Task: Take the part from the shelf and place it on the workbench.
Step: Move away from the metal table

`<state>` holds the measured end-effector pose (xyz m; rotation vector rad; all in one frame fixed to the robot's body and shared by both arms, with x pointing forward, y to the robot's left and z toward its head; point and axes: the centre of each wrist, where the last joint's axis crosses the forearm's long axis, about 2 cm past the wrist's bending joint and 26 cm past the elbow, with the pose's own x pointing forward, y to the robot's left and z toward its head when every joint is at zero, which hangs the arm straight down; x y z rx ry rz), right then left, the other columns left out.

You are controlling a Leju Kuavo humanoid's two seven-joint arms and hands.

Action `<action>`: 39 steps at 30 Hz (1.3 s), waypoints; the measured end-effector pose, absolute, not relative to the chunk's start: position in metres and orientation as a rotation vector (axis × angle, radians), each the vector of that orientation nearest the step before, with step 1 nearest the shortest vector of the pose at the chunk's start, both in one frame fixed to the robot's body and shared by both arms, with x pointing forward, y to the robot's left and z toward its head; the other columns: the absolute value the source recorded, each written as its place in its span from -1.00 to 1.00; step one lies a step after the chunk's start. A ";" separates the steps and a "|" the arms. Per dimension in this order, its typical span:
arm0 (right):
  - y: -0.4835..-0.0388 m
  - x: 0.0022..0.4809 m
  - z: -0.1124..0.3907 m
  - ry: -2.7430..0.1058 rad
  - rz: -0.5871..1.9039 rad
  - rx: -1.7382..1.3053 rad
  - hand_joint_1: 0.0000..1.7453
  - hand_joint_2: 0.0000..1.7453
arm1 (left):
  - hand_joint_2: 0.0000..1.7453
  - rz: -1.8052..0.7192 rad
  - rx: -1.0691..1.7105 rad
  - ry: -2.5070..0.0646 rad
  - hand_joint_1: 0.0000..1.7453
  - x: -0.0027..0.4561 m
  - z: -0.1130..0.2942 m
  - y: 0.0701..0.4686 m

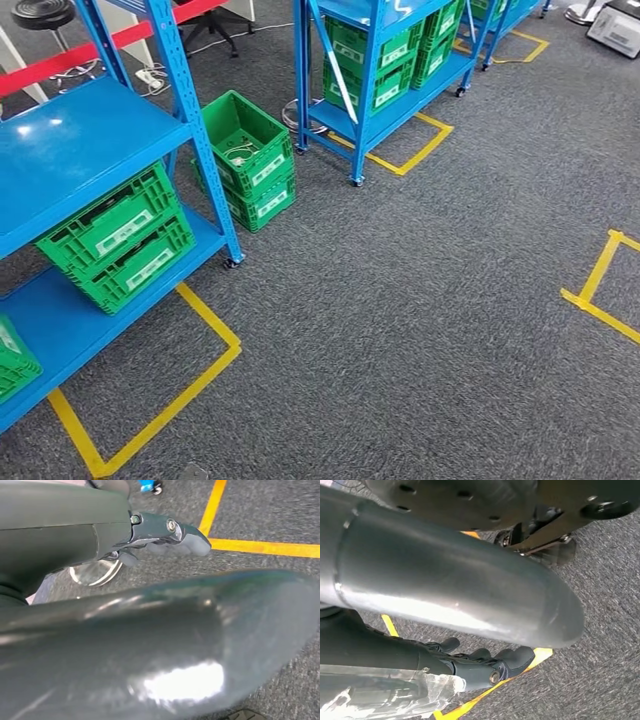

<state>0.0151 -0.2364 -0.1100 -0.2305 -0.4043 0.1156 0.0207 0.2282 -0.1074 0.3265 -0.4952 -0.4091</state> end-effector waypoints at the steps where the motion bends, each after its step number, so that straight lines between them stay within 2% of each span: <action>1: -0.236 0.015 -0.110 -0.404 0.116 -0.230 -1.00 -1.00 | -1.00 -0.408 0.325 -0.494 -1.00 0.021 -0.107 0.228; 39: -0.237 0.018 -0.110 -0.405 0.128 -0.246 -1.00 -1.00 | -1.00 -0.420 0.320 -0.493 -1.00 0.020 -0.107 0.228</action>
